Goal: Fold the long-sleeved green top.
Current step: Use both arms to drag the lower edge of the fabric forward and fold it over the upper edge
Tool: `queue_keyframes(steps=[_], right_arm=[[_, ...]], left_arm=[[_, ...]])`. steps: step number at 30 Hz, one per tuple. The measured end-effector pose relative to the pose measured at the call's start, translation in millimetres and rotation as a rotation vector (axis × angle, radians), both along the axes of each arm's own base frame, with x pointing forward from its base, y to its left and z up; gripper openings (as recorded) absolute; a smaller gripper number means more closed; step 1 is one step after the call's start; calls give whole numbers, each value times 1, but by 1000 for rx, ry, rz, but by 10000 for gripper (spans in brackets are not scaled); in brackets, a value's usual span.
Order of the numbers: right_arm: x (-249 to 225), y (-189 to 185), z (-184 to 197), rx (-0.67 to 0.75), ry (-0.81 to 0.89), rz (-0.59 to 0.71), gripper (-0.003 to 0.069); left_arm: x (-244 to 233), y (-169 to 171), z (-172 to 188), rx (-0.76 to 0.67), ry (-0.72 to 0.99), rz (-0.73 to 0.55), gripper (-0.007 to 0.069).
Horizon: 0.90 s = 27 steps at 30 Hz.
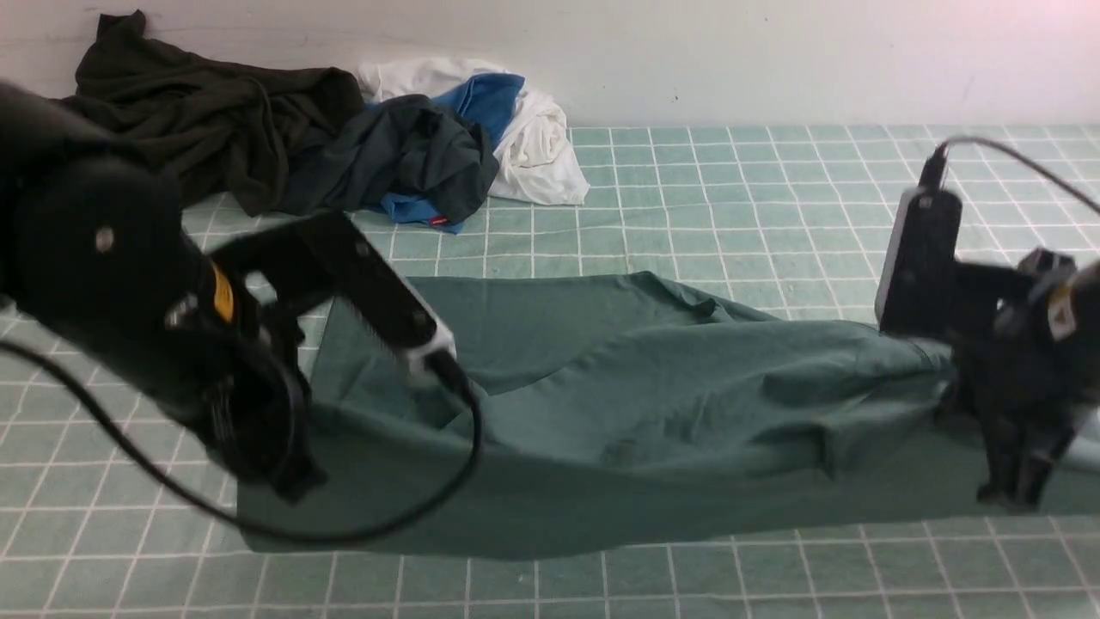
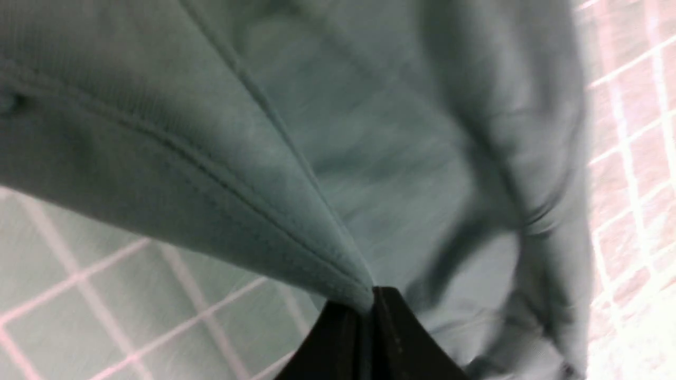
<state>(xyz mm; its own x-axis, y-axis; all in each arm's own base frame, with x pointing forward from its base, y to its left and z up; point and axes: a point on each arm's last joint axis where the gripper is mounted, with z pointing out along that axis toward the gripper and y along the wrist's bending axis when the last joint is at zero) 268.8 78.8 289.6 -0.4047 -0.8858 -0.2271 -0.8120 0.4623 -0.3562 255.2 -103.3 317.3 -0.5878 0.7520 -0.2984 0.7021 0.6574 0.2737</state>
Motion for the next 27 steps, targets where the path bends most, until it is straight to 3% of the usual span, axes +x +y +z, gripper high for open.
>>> queue_keyframes(steps=[9, 20, 23, 27], right_arm=[[93, -6, -7, 79, 36, -79, 6], [170, 4, -64, 135, 5, -225, 20], [181, 4, -79, 152, -30, -284, 73], [188, 2, -82, 195, -83, -410, 204]], left_arm=[[110, 16, 1, 13, -34, 107, 17], [198, 22, -73, 30, 9, 150, 17], [210, 20, -94, 27, -13, 141, 28], [219, 18, -106, 15, -50, 132, 97]])
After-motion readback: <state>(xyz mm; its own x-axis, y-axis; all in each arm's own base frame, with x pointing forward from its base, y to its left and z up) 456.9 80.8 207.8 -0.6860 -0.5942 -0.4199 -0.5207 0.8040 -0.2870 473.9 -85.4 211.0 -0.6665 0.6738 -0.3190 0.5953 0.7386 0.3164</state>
